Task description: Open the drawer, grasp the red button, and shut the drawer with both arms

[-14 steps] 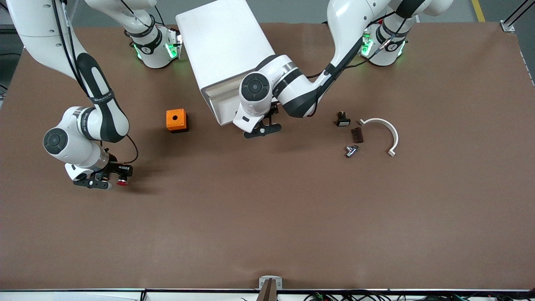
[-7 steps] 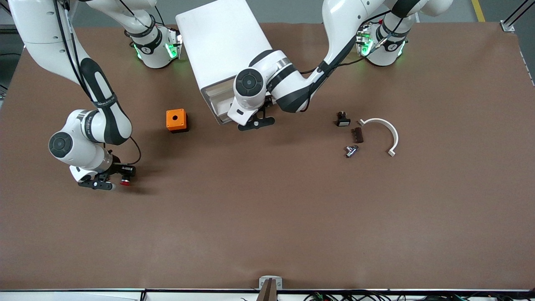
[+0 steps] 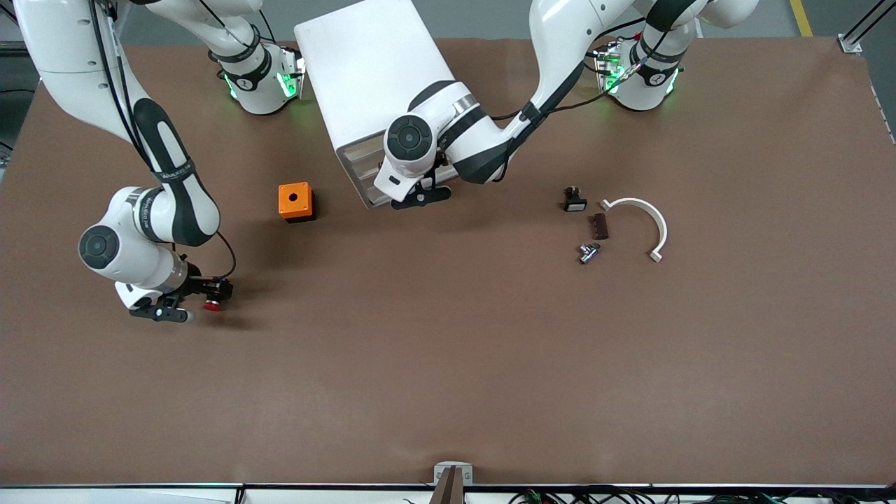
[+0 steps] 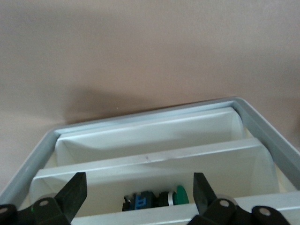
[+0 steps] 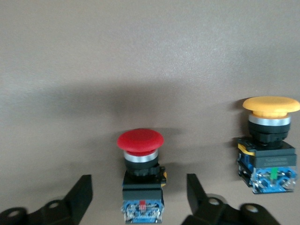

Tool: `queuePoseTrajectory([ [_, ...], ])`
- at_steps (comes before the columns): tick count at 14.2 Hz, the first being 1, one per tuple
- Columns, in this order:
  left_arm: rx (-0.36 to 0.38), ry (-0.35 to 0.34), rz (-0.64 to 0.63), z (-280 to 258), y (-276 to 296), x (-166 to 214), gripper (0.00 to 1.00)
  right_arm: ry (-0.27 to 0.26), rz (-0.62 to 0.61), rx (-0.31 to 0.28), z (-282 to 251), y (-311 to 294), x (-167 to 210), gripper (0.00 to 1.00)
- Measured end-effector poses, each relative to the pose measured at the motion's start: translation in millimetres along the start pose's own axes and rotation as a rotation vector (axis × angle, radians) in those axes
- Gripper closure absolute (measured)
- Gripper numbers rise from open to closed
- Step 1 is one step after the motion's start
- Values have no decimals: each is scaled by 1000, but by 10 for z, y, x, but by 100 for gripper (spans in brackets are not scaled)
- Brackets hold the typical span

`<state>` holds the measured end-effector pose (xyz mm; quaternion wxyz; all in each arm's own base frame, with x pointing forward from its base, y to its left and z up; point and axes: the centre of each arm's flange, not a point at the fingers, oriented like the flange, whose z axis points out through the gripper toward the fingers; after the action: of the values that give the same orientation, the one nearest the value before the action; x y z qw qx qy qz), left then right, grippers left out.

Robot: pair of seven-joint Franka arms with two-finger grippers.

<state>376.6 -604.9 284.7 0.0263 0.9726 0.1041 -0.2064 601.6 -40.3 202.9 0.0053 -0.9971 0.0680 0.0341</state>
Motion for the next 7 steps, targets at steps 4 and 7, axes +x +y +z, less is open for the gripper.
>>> queuePoseTrajectory([
  [4, -3, -6, -3, 5, 2, -2, 0, -84, -10, 16, -721, -64, 114, 0],
  [7, -5, -11, -7, 4, 0, 4, 0, -132, -20, 30, -1416, -94, 48, 0],
])
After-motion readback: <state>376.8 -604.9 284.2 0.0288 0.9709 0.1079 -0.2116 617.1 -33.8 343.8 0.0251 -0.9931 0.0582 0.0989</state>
